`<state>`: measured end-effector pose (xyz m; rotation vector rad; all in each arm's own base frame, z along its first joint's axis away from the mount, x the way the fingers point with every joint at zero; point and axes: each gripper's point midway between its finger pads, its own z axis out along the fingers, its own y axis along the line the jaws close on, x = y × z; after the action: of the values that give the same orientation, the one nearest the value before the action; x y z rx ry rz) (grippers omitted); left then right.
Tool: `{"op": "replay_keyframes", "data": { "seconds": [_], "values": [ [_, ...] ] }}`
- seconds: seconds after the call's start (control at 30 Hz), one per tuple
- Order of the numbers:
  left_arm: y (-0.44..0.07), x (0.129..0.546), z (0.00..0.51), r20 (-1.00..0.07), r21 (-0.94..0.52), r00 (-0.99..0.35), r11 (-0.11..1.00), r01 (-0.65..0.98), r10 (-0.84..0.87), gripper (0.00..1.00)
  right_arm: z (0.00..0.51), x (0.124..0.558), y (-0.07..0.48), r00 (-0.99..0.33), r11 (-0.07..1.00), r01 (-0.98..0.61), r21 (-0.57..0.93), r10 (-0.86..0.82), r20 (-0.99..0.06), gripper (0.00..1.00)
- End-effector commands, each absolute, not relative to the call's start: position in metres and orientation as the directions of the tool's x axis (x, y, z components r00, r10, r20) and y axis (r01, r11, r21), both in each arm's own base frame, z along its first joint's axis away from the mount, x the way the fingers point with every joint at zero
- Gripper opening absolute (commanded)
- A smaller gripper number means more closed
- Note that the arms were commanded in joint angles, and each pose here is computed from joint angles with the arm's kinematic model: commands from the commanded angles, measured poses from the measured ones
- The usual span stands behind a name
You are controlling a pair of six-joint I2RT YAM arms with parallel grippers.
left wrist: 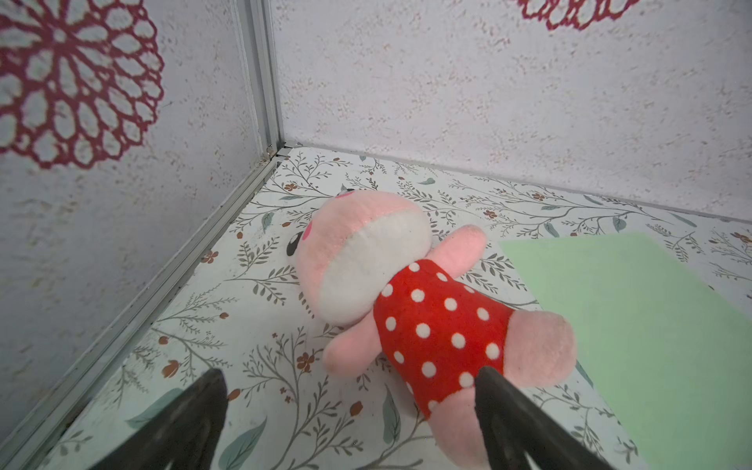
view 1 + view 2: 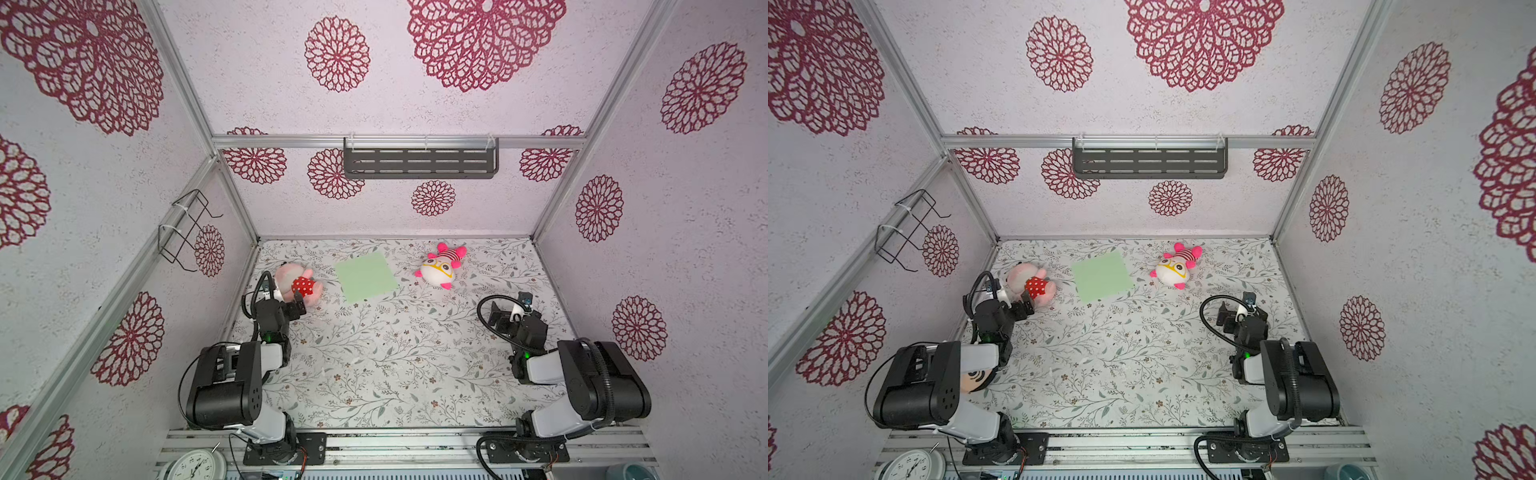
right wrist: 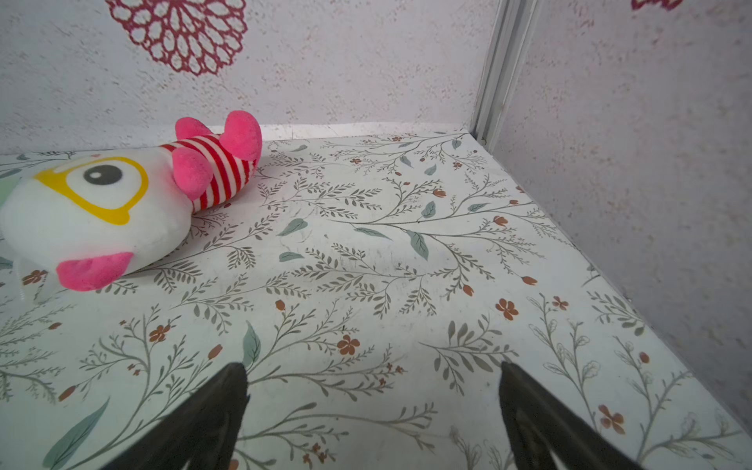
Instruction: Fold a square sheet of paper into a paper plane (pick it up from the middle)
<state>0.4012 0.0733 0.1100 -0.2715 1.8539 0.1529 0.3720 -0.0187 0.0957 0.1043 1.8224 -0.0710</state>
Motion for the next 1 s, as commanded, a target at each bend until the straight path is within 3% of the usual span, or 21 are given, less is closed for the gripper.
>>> {"op": "replay_keyframes", "data": {
  "seconds": [0.0, 0.77, 0.97],
  "values": [
    [0.077, 0.405, 0.119, -0.964, -0.03, -0.246, 0.963, -0.266, -0.098, 0.97, 0.112, 0.38, -0.018, -0.198, 0.995, 0.102, 0.0, 0.02, -0.98, 0.99],
    [0.077, 0.404, 0.119, -0.965, -0.029, -0.244, 0.964, -0.265, -0.096, 0.97, 0.113, 0.379, -0.018, -0.194, 0.995, 0.101, 0.003, 0.022, -0.981, 0.99],
    [0.077, 0.396, 0.146, -0.975, -0.034, -0.203, 0.96, -0.278, -0.093, 0.97, 0.144, 0.377, -0.021, -0.192, 0.991, 0.134, -0.009, 0.017, -0.981, 0.99]
  ]
}}
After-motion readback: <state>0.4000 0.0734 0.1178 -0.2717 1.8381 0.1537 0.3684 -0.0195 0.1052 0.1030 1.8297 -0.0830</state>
